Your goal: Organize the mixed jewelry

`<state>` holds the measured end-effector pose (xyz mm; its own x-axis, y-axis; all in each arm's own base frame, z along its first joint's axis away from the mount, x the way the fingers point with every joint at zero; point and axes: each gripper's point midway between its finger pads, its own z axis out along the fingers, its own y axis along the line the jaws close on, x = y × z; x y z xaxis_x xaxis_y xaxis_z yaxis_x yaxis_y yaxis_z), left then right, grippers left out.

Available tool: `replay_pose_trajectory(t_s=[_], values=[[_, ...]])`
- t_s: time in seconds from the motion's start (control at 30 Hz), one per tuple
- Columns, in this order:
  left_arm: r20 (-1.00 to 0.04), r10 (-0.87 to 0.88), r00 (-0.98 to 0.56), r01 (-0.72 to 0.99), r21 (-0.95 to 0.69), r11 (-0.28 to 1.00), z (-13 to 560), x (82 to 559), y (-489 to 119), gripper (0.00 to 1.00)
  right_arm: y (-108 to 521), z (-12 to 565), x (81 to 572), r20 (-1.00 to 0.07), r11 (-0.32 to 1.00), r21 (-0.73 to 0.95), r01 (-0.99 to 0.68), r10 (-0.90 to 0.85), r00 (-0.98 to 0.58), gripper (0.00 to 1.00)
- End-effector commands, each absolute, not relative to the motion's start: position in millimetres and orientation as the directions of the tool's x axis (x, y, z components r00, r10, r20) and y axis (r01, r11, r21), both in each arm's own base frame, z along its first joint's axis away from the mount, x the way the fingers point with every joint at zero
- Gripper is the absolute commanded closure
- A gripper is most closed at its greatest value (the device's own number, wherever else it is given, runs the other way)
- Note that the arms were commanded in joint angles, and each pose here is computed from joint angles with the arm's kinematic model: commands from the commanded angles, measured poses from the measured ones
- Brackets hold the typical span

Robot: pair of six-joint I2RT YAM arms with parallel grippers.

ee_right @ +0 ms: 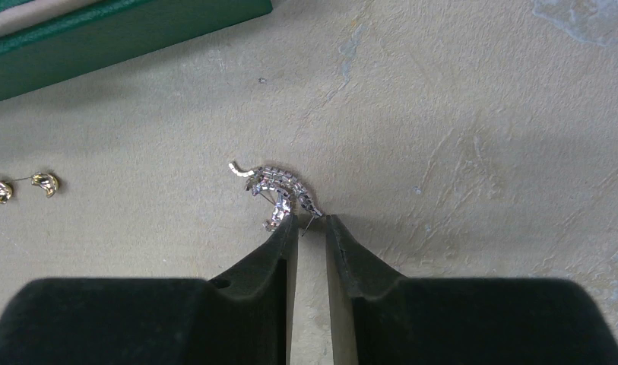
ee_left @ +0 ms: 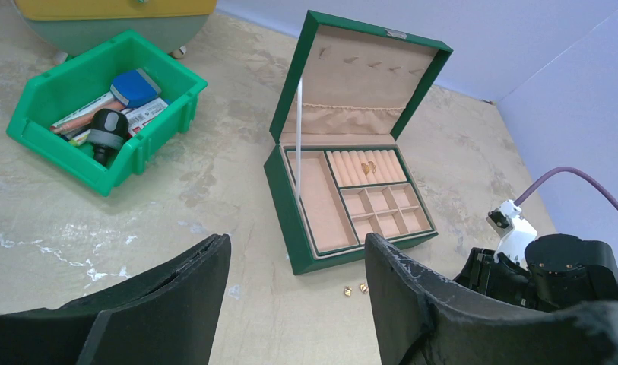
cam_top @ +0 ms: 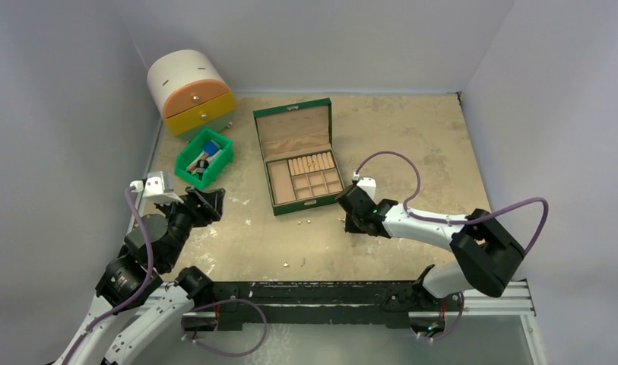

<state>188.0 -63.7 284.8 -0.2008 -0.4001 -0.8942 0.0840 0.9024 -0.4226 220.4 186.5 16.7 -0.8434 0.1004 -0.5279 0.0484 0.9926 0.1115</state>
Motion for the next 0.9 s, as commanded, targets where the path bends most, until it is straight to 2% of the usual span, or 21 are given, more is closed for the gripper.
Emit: replay_pose_trajectory(t_s=[0.0, 0.4, 0.63, 0.87], values=[[-0.889, -0.424, -0.172, 0.083, -0.442, 0.893, 293, 191, -64, 0.35, 182, 13, 222, -0.536, 0.993, 0.098, 0.058, 0.102, -0.838, 0.78], [-0.890, -0.419, -0.179, 0.081, -0.438, 0.895, 292, 192, -65, 0.35, 179, 10, 229, -0.541, 0.993, 0.090, 0.073, 0.110, -0.834, 0.84], [-0.890, -0.419, -0.179, 0.079, -0.437, 0.896, 292, 193, -65, 0.35, 179, 8, 227, -0.534, 0.994, 0.087, 0.068, 0.104, -0.839, 1.00], [-0.891, -0.418, -0.179, 0.079, -0.437, 0.896, 291, 193, -65, 0.35, 178, 22, 230, -0.558, 0.992, 0.100, 0.072, 0.116, -0.822, 1.00]])
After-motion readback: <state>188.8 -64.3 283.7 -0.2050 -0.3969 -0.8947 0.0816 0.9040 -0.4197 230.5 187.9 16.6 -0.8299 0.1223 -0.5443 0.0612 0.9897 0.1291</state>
